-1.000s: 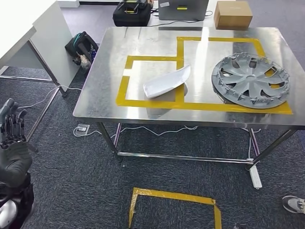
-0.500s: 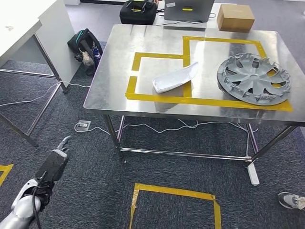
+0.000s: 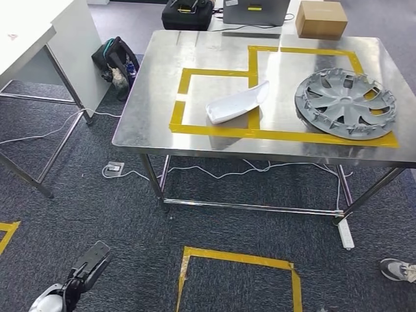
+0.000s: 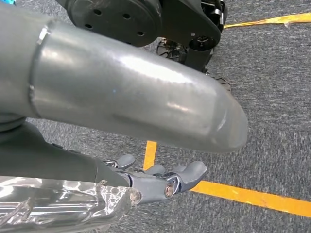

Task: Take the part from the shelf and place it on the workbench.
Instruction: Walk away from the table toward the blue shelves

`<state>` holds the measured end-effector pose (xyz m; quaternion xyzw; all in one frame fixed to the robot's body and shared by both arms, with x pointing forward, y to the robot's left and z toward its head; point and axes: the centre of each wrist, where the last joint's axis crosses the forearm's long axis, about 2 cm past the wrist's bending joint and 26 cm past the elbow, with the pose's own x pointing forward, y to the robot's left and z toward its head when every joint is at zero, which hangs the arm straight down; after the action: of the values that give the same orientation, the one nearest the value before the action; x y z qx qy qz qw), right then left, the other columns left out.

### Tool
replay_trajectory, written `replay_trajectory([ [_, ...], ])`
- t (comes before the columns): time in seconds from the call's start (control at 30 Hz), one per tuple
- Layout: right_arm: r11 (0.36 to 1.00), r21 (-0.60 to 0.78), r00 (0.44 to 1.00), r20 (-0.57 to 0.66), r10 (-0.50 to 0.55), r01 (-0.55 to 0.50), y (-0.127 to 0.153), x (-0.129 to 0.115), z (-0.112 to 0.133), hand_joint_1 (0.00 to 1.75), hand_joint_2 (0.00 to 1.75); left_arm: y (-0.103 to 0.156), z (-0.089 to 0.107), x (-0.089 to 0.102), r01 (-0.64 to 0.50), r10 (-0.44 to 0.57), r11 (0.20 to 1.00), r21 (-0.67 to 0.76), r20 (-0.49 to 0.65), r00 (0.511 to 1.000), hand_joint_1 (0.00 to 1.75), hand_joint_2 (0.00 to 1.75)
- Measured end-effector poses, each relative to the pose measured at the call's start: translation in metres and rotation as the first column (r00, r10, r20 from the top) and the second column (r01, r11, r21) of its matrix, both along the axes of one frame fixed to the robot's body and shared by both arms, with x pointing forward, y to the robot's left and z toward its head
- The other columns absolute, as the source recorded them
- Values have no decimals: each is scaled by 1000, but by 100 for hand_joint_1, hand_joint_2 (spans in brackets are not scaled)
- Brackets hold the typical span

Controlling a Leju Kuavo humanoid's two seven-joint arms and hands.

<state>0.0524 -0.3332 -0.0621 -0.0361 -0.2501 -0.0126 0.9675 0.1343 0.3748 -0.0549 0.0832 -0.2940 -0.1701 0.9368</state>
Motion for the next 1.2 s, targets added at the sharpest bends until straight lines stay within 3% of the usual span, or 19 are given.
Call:
replay_trajectory([
  [0.2, 1000, 4, 1000, -20, -12, 12, 1, -1, -2, 0, 0, 8, -16, -35, -92, 94, 996, 18, -146, 985, 0, 0],
  [0.5, 1000, -8, 1000, -26, -14, 14, -2, -2, -4, 0, 0, 8, -23, -51, -95, 98, 995, 26, -206, 974, 0, 0],
  [1.2, 1000, -22, 1000, -7, -14, 14, -4, 7, -4, 0, 0, 8, -25, -40, -48, 48, 999, 9, -205, 977, 0, 0],
])
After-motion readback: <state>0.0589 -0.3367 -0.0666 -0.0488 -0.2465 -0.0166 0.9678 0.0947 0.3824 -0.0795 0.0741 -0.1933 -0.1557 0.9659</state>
